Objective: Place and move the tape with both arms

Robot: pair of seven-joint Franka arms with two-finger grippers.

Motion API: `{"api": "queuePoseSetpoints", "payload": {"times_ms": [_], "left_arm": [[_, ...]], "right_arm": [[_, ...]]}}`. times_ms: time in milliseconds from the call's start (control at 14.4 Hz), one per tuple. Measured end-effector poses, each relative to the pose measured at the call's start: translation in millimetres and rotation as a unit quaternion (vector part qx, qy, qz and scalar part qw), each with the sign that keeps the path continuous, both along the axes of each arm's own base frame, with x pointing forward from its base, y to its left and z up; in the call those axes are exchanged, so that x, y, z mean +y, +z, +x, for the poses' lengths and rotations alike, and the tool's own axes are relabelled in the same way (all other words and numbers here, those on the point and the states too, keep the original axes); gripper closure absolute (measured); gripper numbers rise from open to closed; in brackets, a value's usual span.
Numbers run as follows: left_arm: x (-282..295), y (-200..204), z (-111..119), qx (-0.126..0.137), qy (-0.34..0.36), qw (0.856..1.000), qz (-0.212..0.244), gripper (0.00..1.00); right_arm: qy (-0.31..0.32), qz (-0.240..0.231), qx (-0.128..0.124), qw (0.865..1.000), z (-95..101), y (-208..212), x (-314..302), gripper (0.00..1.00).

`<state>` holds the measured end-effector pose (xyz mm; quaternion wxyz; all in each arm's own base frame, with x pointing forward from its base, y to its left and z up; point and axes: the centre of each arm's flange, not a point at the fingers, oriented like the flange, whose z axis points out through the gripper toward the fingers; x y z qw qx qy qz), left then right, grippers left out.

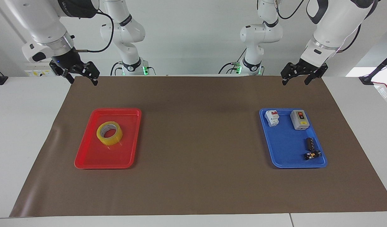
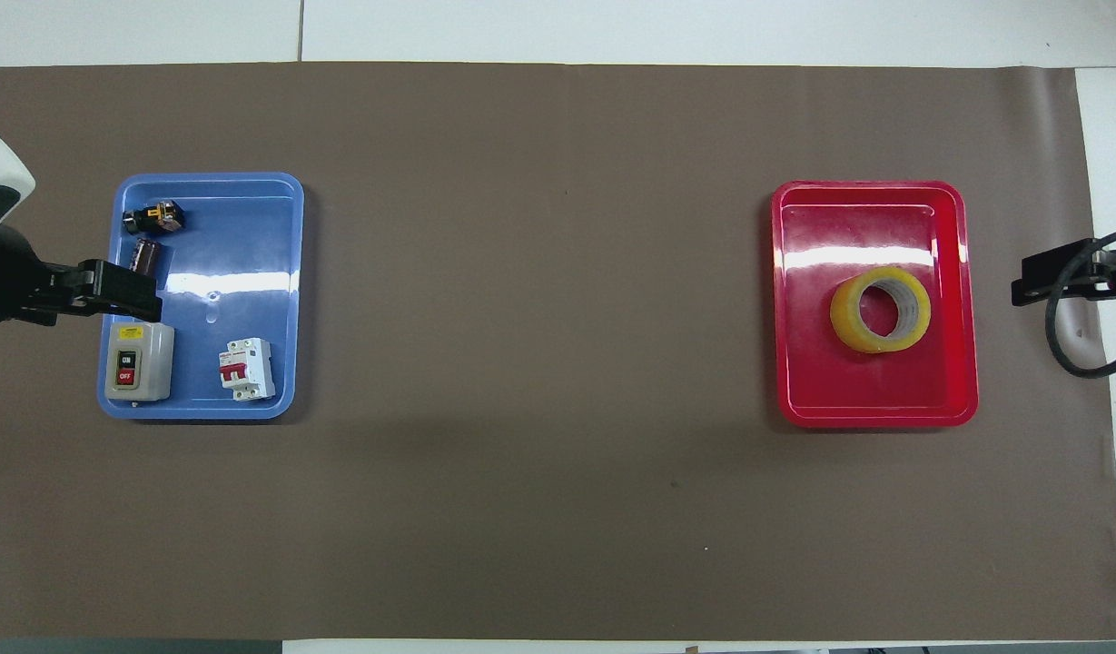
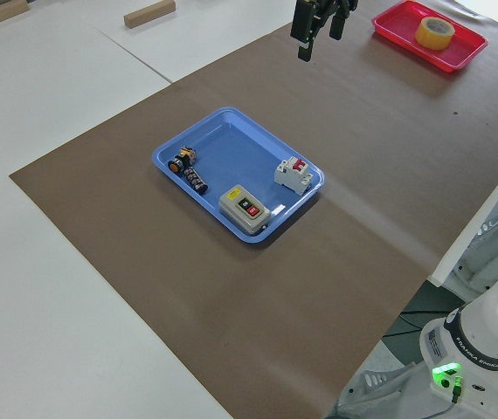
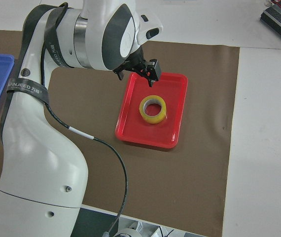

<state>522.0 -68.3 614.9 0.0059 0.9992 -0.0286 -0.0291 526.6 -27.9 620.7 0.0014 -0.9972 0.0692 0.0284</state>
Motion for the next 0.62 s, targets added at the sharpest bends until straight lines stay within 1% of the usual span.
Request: {"api": "queuePoseSetpoints", "payload": {"times_ms": [277, 624], "left_arm": [[0.0, 0.0, 0.0, 0.000, 0.000, 1.000, 0.000, 0.00], [0.0, 0.0, 0.0, 0.000, 0.000, 1.000, 0.000, 0.00]], "right_arm": [[0.037, -0.014, 0.003, 0.999, -0.1, 0.0, 11.0, 0.00], [0.038, -0.014, 0.003, 0.999, -0.1, 0.4, 10.3, 0.00]]}}
